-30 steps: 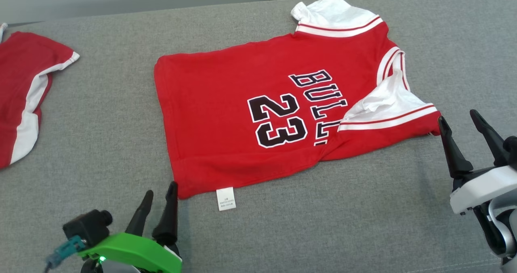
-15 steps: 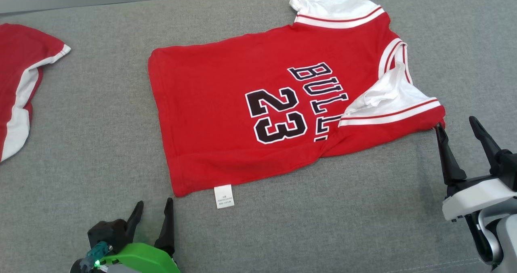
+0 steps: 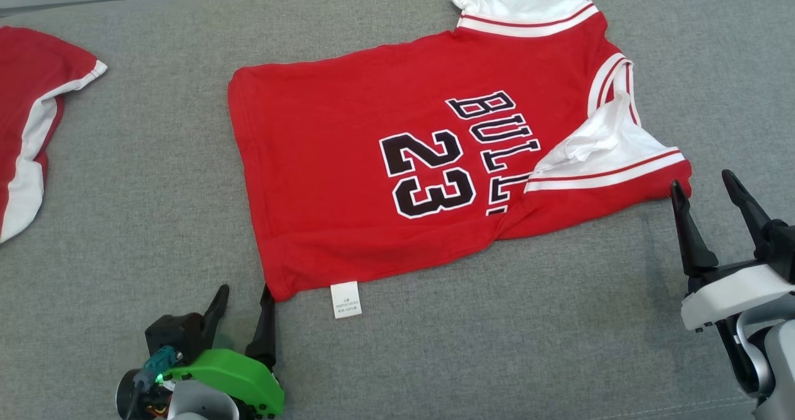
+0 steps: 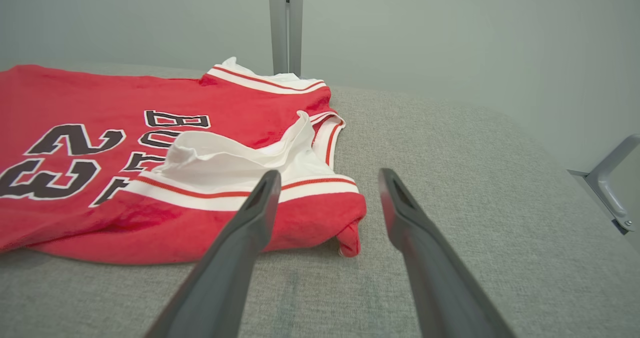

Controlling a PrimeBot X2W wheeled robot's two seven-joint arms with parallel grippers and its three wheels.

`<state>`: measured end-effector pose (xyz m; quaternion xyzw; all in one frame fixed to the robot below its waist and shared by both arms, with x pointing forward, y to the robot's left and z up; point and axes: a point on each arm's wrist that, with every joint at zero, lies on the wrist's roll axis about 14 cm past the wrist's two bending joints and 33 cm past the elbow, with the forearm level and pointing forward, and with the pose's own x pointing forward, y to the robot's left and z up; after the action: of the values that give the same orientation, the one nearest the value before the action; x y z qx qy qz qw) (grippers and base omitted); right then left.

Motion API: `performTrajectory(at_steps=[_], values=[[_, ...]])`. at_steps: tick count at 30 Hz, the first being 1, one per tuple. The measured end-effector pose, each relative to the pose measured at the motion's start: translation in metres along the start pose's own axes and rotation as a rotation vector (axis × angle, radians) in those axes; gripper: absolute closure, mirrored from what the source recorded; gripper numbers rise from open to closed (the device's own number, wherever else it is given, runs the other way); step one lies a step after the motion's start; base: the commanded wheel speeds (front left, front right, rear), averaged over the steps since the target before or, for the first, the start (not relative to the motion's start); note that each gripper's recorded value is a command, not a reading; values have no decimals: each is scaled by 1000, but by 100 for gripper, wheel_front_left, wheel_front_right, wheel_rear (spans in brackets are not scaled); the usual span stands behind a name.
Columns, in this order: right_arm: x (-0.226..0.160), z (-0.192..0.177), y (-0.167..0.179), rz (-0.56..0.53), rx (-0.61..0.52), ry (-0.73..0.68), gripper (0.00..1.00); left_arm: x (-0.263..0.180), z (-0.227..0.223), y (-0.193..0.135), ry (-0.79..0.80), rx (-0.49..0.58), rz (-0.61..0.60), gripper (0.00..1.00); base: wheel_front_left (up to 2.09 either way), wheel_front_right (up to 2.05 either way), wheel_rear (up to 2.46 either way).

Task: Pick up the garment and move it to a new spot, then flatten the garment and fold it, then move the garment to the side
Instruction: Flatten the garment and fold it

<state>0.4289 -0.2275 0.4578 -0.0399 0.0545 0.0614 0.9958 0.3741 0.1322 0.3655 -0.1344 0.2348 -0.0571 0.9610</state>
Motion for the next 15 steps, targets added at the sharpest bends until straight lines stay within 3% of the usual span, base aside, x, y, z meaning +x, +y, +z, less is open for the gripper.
performTrajectory(at_steps=[15], values=[[18,-19,-9,6,-20,87,0,19,11,-24,-9,-19,-90,0,0,0,0]])
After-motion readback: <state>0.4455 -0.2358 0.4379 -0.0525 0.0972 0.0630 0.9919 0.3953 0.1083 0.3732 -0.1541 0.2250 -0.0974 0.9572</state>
